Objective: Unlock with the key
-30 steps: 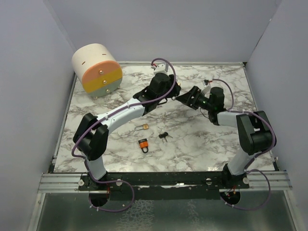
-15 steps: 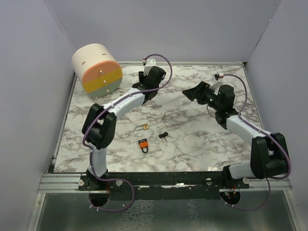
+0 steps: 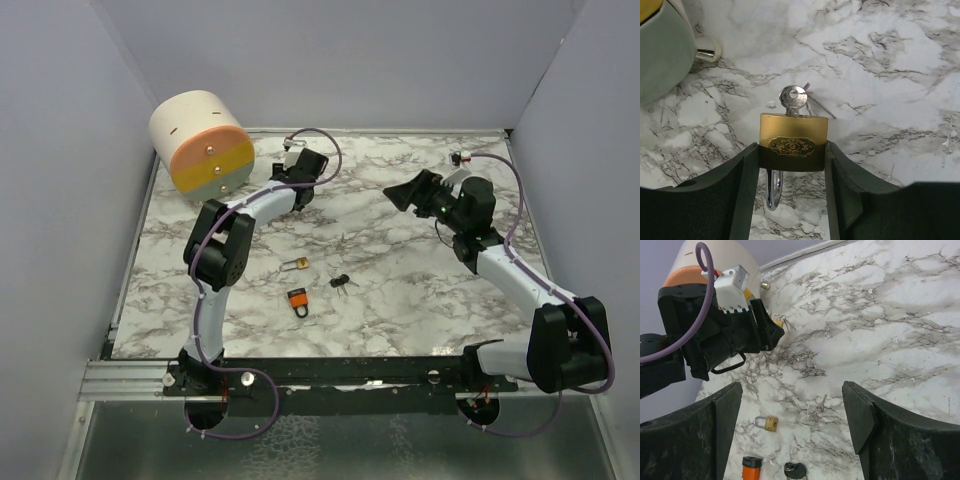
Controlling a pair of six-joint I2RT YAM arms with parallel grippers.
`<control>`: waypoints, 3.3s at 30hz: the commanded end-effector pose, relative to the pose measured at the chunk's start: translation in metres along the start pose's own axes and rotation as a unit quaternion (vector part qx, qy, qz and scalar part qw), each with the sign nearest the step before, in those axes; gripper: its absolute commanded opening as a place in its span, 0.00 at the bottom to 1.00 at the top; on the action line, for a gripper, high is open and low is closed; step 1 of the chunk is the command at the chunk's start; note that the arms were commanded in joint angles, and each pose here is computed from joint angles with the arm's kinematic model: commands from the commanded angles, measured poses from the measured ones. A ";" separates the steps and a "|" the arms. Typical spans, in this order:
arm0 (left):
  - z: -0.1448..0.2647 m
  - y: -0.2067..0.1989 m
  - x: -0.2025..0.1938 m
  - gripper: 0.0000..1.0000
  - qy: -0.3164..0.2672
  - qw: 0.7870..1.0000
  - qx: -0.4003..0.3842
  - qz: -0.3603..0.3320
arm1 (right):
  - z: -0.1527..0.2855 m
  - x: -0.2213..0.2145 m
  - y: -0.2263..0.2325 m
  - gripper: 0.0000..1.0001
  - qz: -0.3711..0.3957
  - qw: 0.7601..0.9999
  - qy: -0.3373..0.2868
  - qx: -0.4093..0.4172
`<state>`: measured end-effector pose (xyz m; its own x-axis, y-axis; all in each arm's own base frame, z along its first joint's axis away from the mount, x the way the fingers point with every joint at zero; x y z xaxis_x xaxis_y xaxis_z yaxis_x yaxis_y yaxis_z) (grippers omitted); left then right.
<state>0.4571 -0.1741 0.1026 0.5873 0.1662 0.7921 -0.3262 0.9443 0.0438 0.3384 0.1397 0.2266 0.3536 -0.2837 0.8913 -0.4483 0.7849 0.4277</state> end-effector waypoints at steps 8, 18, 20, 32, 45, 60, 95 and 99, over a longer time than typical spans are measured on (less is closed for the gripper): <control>-0.012 -0.031 -0.016 0.00 0.035 0.997 -0.067 0.017 | -0.002 0.001 -0.001 0.82 0.001 1.000 -0.001 -0.001; -0.027 -0.029 -0.033 0.00 0.060 0.993 -0.090 0.037 | 0.001 -0.005 -0.003 0.83 0.003 1.000 0.002 -0.006; -0.030 -0.027 -0.034 0.00 0.060 0.993 -0.094 0.040 | 0.003 -0.006 -0.003 0.84 0.006 1.000 0.003 -0.003; -0.035 -0.024 -0.041 0.17 0.090 0.986 -0.130 0.049 | 0.001 -0.010 -0.006 1.00 0.025 1.000 0.011 0.009; -0.010 -0.021 0.000 0.99 0.042 0.987 -0.141 0.070 | 0.002 -0.014 -0.015 1.00 0.056 0.998 0.037 -0.017; 0.108 -0.004 0.058 0.98 -0.065 0.921 -0.343 0.174 | -0.029 -0.057 0.001 0.87 0.140 0.978 0.153 0.023; 0.143 0.050 -0.033 0.95 -0.006 0.910 -0.376 0.176 | -0.100 -0.169 0.027 0.45 0.216 0.920 0.325 0.016; 0.141 0.050 -0.035 0.95 -0.002 0.910 -0.375 0.175 | -0.101 -0.173 0.025 0.43 0.216 0.919 0.330 0.014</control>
<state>0.3156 -0.1705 0.1557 0.5532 0.4811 0.6801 0.0796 0.7821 -0.6181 0.3428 0.2603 0.0694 0.5645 0.4410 0.6978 -0.6843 0.7228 0.0968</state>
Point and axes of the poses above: each gripper's point midway between its finger pads, its own z axis back along the fingers, its own y axis along the line the jaws close on, x = y × z, the point moved 5 cm from there along z, back along the fingers, and after that the axes turned 13 degrees about z, right-handed, at the moved point
